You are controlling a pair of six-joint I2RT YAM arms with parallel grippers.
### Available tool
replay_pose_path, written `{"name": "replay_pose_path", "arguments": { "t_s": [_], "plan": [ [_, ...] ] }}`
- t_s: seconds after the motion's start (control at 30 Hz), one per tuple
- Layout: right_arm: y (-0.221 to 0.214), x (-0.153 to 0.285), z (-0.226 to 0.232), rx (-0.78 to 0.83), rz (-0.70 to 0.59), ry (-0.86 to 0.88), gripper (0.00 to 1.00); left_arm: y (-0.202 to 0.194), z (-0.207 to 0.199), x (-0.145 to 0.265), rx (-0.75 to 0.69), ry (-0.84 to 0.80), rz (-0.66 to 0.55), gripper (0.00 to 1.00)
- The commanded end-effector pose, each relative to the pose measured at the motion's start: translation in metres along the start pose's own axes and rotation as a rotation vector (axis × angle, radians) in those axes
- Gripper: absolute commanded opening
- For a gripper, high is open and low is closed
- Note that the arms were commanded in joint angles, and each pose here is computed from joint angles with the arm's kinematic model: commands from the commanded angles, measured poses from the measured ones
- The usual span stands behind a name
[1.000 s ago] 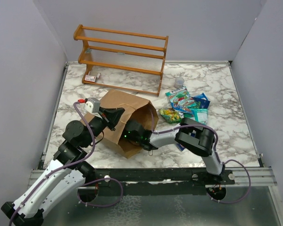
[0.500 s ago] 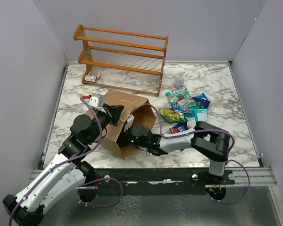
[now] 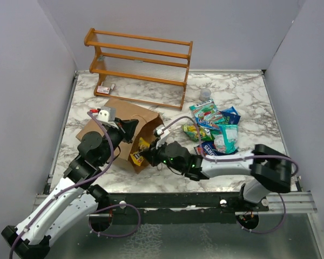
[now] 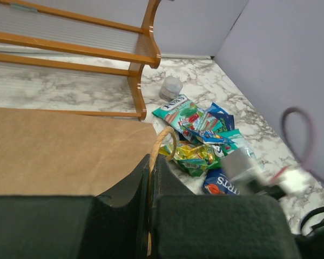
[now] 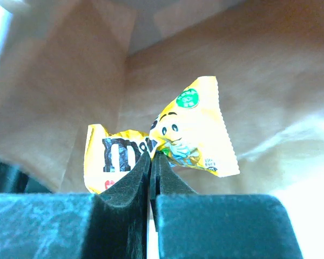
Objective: Take the snacks out of the paper bag
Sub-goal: Take out the snack from the paper bag, then adjust the paper bag at the center of the board, then place the snack at the center of the board.
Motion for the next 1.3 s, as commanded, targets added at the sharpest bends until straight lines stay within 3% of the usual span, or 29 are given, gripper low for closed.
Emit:
{"name": "replay_pose_path", "arguments": {
  "t_s": [0.0, 0.2, 0.33, 0.47, 0.57, 0.77, 1.03, 1.17, 1.27],
  "plan": [
    [0.056, 0.039, -0.014, 0.117, -0.141, -0.208, 0.01, 0.017, -0.004, 0.011, -0.026, 0.017, -0.053, 0.00],
    [0.085, 0.084, -0.033, 0.253, -0.212, -0.350, 0.01, 0.023, -0.006, 0.014, -0.028, 0.013, -0.077, 0.00],
    [0.112, 0.113, -0.058, 0.348, -0.252, -0.593, 0.01, 0.033, -0.020, 0.011, -0.084, -0.084, -0.037, 0.00],
    [0.137, 0.133, -0.100, 0.312, -0.304, -0.746, 0.01, 0.055, -0.044, 0.025, -0.189, -0.293, -0.027, 0.00],
    [0.141, 0.139, -0.127, 0.252, -0.298, -0.799, 0.01, 0.072, -0.053, 0.043, -0.230, -0.340, -0.056, 0.00],
    [0.133, 0.137, -0.142, 0.192, -0.295, -0.766, 0.01, 0.072, -0.041, 0.071, -0.200, -0.239, -0.075, 0.00],
    [0.121, 0.122, -0.143, 0.195, -0.278, -0.674, 0.01, 0.026, -0.019, 0.093, 0.048, -0.183, 0.030, 0.00],
    [0.123, 0.114, -0.146, 0.198, -0.272, -0.669, 0.01, 0.044, -0.012, 0.082, 0.091, 0.014, -0.095, 0.00],
    [0.126, 0.114, -0.148, 0.194, -0.271, -0.679, 0.01, 0.052, -0.014, 0.050, 0.022, 0.112, -0.066, 0.00]
  ]
}}
Point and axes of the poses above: each gripper's point midway between its finger pads, its own x axis back along the fingers, its own z axis along the line the jaws close on, y = z × x, the point moved 10 cm from there along x, back along the fingers, and after that the axes turned 10 degrees about x, right-handed, at the moved point
